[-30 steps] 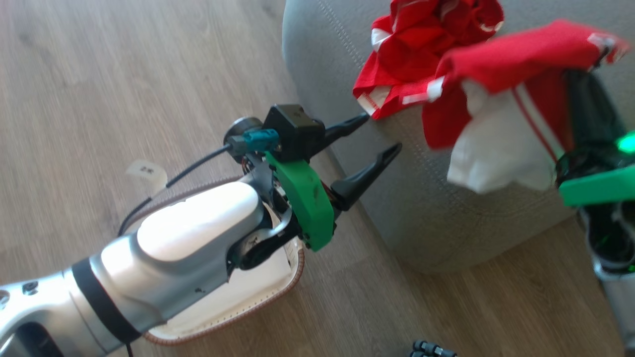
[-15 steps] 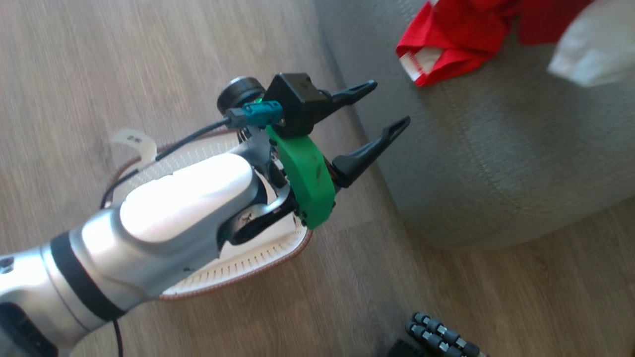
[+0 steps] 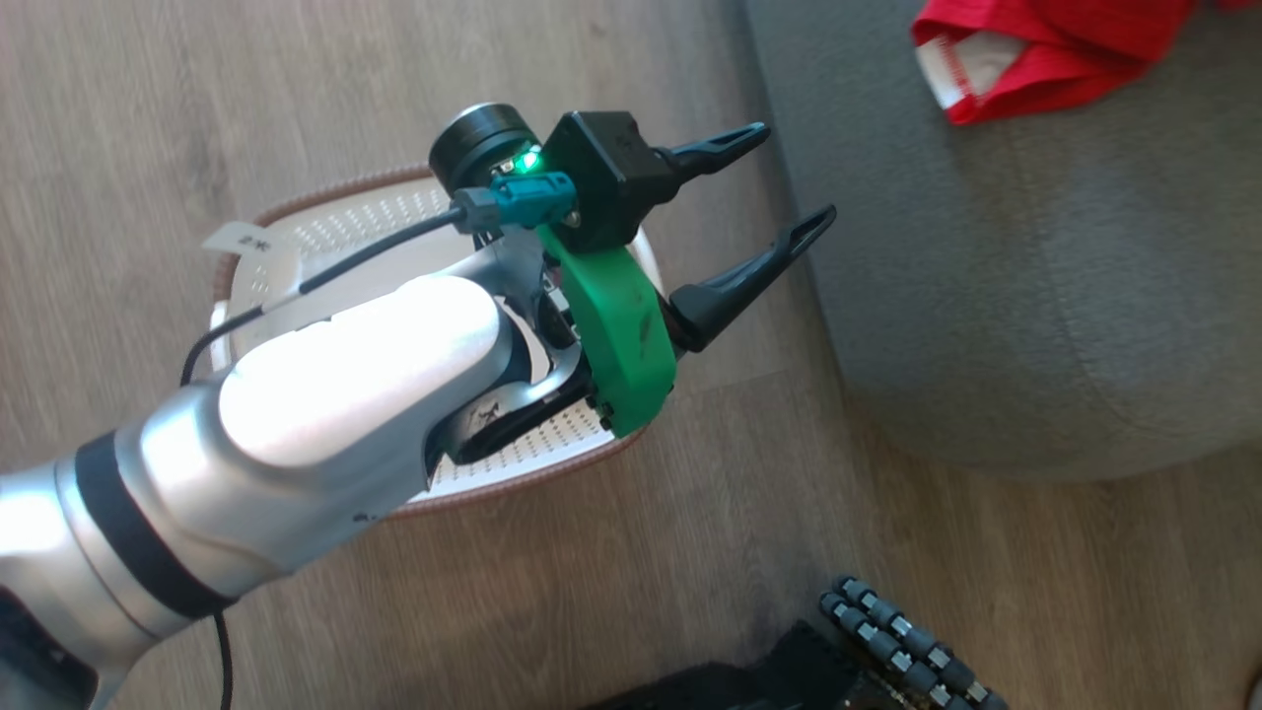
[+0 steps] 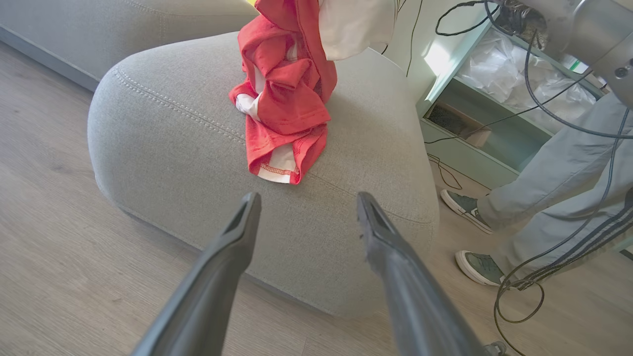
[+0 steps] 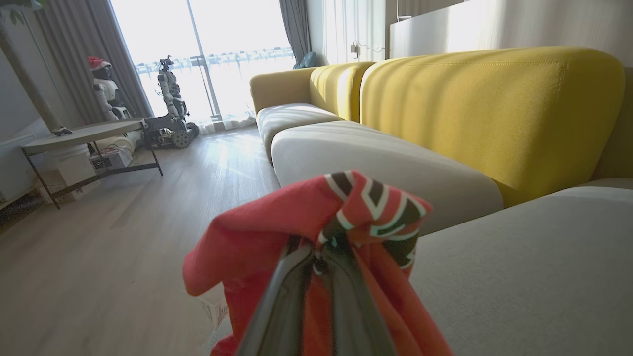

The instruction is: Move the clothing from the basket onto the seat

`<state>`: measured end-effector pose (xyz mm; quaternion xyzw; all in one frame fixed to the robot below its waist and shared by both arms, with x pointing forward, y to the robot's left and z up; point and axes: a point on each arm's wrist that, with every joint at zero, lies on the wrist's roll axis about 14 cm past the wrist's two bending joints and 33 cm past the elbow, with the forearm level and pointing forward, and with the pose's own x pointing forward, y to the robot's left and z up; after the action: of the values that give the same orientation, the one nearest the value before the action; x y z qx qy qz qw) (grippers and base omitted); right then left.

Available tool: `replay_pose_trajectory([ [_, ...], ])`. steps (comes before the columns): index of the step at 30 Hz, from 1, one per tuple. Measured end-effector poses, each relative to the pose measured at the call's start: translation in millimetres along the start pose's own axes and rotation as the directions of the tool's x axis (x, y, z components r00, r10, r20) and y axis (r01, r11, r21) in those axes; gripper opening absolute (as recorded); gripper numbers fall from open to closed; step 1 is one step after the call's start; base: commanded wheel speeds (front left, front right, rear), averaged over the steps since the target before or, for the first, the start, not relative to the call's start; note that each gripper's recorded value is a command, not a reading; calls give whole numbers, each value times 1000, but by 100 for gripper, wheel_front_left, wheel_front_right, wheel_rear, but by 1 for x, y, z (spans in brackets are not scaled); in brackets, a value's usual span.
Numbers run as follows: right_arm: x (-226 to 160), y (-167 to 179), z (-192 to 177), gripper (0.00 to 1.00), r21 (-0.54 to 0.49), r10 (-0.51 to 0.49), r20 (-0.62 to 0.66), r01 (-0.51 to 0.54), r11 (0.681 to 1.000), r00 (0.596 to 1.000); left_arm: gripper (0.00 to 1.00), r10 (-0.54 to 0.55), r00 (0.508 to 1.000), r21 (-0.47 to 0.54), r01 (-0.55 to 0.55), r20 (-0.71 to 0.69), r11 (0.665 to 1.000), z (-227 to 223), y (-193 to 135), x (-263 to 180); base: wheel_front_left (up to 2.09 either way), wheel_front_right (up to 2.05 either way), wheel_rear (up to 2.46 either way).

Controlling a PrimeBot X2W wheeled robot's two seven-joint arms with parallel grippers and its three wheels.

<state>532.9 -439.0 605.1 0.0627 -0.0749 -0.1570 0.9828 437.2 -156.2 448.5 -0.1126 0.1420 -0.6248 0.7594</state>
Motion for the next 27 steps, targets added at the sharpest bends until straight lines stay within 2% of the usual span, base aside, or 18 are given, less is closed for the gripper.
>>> replay_pose_trajectory([
  [3, 9, -9, -22, 0, -26, -34, -61, 33, 999, 998, 100, 15, 1000, -14, -16, -4, 1000, -6, 9, -4, 0, 0, 0],
  [7, 5, -16, -90, 0, -97, -75, -284, 49, 994, 956, 100, 33, 999, -20, -33, -9, 999, -13, 18, -8, 0, 0, 0],
  [10, -6, -23, -129, 0, -141, -110, -427, 55, 989, 897, 100, 43, 999, -24, -44, -13, 999, -15, 21, -11, 0, 0, 0],
  [15, -30, -41, -171, 0, -202, -188, -610, 79, 976, 770, 100, 63, 998, -20, -63, -7, 998, -11, 25, -16, 0, 0, 0],
  [16, -31, -42, -172, 9, -203, -192, -618, 81, 976, 763, 100, 66, 998, -17, -66, -6, 998, -10, 25, -16, 0, 0, 0],
  [17, -30, -40, -172, 37, -200, -191, -622, 81, 976, 759, 100, 68, 998, -15, -68, -4, 998, -9, 25, -17, 0, 0, 0],
  [18, -29, -39, -171, 72, -199, -187, -626, 77, 977, 757, 100, 68, 998, -13, -68, 0, 998, -7, 24, -17, 0, 0, 0],
  [19, -27, -37, -168, 100, -198, -184, -626, 74, 977, 758, 100, 69, 998, -10, -69, 4, 998, -5, 24, -17, 0, 0, 0],
  [27, -29, -23, -153, 100, -151, -144, -633, 61, 987, 761, 100, 77, 997, 30, -78, 26, 997, 11, 18, -18, 0, 0, 0],
])
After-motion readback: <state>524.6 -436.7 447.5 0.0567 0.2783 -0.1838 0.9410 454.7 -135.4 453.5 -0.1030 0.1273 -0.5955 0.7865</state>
